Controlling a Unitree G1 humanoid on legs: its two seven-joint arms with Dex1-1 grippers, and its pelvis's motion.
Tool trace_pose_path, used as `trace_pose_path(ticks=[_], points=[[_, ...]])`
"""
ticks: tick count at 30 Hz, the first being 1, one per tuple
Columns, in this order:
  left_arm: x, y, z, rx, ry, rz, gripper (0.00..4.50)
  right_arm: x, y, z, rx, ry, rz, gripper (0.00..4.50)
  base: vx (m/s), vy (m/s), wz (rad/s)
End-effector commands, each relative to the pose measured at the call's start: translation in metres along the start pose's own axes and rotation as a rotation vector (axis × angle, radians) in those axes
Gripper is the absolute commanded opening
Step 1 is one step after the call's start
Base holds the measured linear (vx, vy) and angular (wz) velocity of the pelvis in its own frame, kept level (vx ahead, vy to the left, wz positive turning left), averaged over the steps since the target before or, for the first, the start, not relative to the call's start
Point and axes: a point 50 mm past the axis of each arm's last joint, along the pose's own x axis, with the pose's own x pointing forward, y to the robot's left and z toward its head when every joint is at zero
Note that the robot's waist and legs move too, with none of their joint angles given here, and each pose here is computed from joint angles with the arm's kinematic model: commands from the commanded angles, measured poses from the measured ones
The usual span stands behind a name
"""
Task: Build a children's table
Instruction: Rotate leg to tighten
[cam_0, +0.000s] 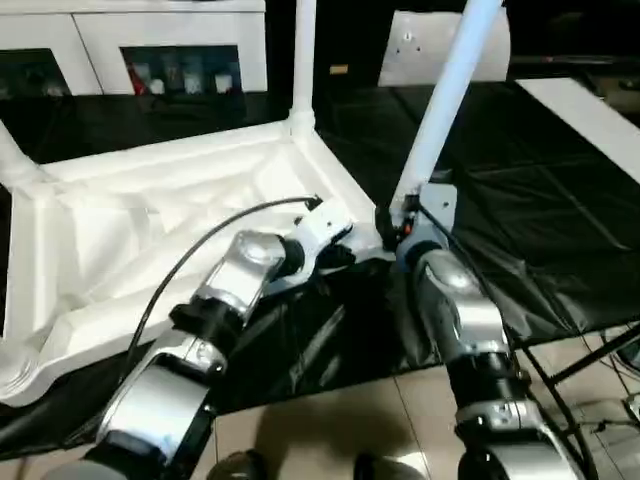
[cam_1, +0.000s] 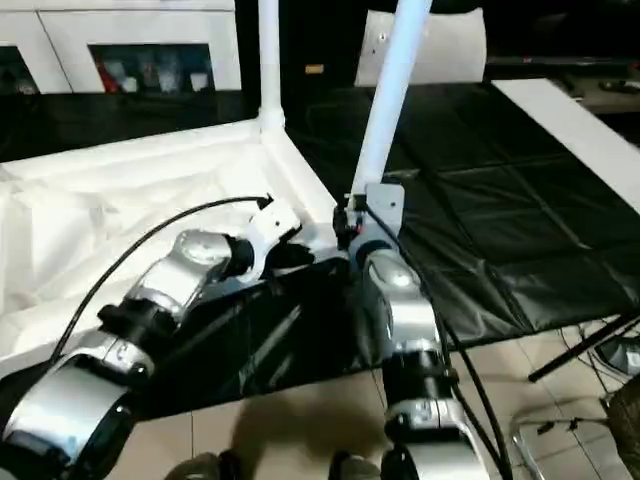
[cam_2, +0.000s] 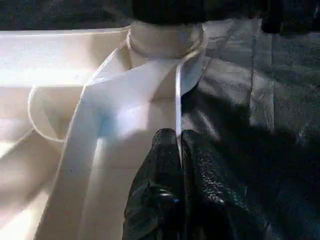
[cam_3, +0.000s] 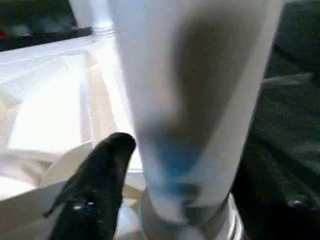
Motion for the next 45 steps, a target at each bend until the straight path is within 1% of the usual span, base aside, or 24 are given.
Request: trace_pose_path(ticks=[1,2,4,5,6,7,10,13,14,15,17,20,23,25,27,28,30,31,37,38,39,40,42,45], points=[[0.003,-0.009,0.031,0.107,-0.177,-0.078,0.00,-0.004,0.025,-0.007,-0.009,0.020,0.163,3.42,0.000,0.000,0.00],[-0.001,-0.007,0.026,0.125,-0.177,-0.089,0.00,-0.014,0.012,-0.002,-0.023,-0.016,0.170,3.51,0.000,0.000,0.00],[-0.007,-0.003,0.021,0.147,-0.170,-0.100,0.00,-0.025,-0.001,0.001,-0.042,-0.037,0.170,3.64,0.046,-0.057,0.09],[-0.009,-0.001,0.020,0.162,-0.166,-0.098,0.00,-0.030,-0.005,0.002,-0.051,-0.045,0.172,3.64,0.049,-0.063,0.12],[-0.009,-0.001,0.020,0.163,-0.165,-0.098,0.00,-0.030,-0.005,0.002,-0.052,-0.045,0.172,3.86,0.055,-0.065,0.09],[-0.016,0.007,0.017,0.197,-0.161,-0.084,0.00,-0.045,-0.019,0.007,-0.078,-0.066,0.158,3.95,0.053,-0.054,0.02],[-0.023,0.015,0.017,0.220,-0.168,-0.066,0.00,-0.060,-0.032,0.011,-0.118,-0.083,0.148,4.19,0.037,-0.032,0.01],[-0.028,0.022,0.017,0.217,-0.174,-0.037,0.00,-0.069,-0.037,0.012,-0.145,-0.082,0.168,4.46,0.000,0.000,0.00],[-0.030,0.025,0.018,0.211,-0.180,-0.031,0.44,-0.072,-0.038,0.012,-0.150,-0.080,0.180,4.50,0.000,0.000,0.00],[-0.033,0.027,0.019,0.212,-0.192,-0.024,0.55,-0.077,-0.038,0.013,-0.161,-0.079,0.198,4.50,0.000,0.000,0.00],[-0.039,0.031,0.022,0.188,-0.240,-0.009,0.58,-0.087,-0.038,0.013,-0.172,-0.066,0.246,4.50,0.000,0.000,0.00],[-0.045,0.032,0.023,0.172,-0.289,-0.015,0.96,-0.094,-0.036,0.013,-0.179,-0.049,0.284,4.50,0.000,0.000,0.00],[-0.051,0.033,0.026,0.116,-0.359,-0.008,1.06,-0.099,-0.034,0.010,-0.188,-0.028,0.320,4.50,0.000,0.000,0.00],[-0.058,0.035,0.026,0.058,-0.395,0.025,1.30,-0.102,-0.031,0.007,-0.183,-0.010,0.339,4.50,0.000,0.000,0.00],[-0.063,0.036,0.024,0.014,-0.401,0.078,1.42,-0.102,-0.028,0.005,-0.180,0.002,0.357,4.50,0.000,0.000,0.00],[-0.071,0.036,0.017,-0.030,-0.388,0.143,1.52,-0.101,-0.024,0.003,-0.180,0.011,0.375,4.50,0.000,0.000,0.00],[-0.076,0.034,0.012,-0.051,-0.375,0.182,1.60,-0.100,-0.022,0.003,-0.173,0.019,0.380,4.50,0.000,0.000,0.00],[-0.077,0.034,0.011,-0.057,-0.371,0.194,1.83,-0.099,-0.021,0.003,-0.169,0.021,0.382,4.50,0.000,0.000,0.00],[-0.111,-0.005,-0.016,-0.151,-0.337,0.219,2.34,-0.080,-0.002,0.016,-0.137,-0.004,0.523,4.50,0.000,0.000,0.00],[-0.117,-0.014,-0.019,-0.172,-0.321,0.218,2.41,-0.074,-0.001,0.021,-0.125,-0.008,0.535,4.50,0.000,0.000,0.00],[-0.118,-0.015,-0.020,-0.175,-0.318,0.218,2.50,-0.073,-0.001,0.022,-0.124,-0.008,0.536,4.50,0.000,0.000,0.00],[-0.125,-0.030,-0.026,-0.201,-0.284,0.209,2.68,-0.061,-0.001,0.031,-0.139,-0.012,0.550,4.50,0.000,0.000,0.00],[-0.129,-0.039,-0.029,-0.221,-0.264,0.200,2.68,-0.050,-0.002,0.037,-0.159,0.000,0.544,4.50,0.000,0.000,0.00],[-0.133,-0.046,-0.036,-0.242,-0.223,0.215,2.95,-0.035,-0.005,0.045,-0.179,0.020,0.536,4.50,0.000,0.000,0.00]])
